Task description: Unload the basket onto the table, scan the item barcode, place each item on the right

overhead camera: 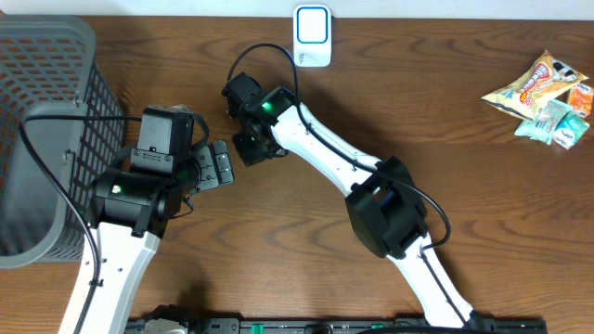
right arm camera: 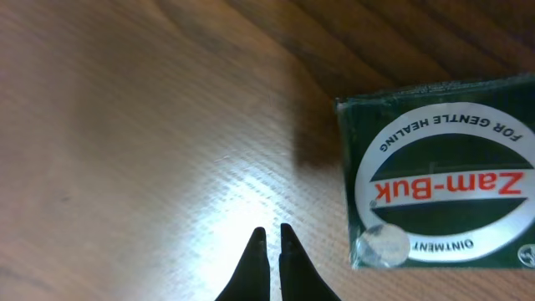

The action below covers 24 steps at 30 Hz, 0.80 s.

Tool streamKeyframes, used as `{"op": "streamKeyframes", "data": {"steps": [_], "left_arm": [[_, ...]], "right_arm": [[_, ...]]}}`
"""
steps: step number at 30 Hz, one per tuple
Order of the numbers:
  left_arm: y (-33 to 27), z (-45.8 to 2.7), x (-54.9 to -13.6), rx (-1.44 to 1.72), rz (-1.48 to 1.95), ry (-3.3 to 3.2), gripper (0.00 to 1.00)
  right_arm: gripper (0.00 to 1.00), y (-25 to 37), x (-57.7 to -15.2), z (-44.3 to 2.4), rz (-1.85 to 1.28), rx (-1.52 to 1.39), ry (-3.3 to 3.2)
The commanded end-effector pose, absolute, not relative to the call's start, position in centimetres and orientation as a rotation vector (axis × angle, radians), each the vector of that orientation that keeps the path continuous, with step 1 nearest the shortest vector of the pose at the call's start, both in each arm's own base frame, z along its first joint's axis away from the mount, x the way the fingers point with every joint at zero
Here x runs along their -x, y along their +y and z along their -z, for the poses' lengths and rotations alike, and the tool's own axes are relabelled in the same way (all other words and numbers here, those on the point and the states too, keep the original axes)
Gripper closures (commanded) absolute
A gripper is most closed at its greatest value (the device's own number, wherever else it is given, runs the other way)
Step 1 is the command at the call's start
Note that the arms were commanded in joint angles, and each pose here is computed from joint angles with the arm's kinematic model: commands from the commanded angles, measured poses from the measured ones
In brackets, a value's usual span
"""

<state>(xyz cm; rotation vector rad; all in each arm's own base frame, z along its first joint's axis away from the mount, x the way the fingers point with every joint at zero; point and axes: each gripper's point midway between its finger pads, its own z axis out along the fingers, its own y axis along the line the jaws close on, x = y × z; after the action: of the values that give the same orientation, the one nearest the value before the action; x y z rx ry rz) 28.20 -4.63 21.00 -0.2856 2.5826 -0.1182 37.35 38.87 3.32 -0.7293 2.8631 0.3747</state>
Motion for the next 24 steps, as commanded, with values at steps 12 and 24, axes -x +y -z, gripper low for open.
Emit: {"op": "streamKeyframes", "data": {"steps": [12,24], "left_arm": [[-4.6,-21.3,-28.3,0.299,0.126,2.575,0.02],[-4.6,-21.3,-28.3,0.299,0.126,2.575,0.02]], "right_arm": [[0.99,31.2,-39.1,0.6,0.194,0.635,2.916],[0.99,21.4,-42.6,-1.7,0.480,0.428,2.971]]}}
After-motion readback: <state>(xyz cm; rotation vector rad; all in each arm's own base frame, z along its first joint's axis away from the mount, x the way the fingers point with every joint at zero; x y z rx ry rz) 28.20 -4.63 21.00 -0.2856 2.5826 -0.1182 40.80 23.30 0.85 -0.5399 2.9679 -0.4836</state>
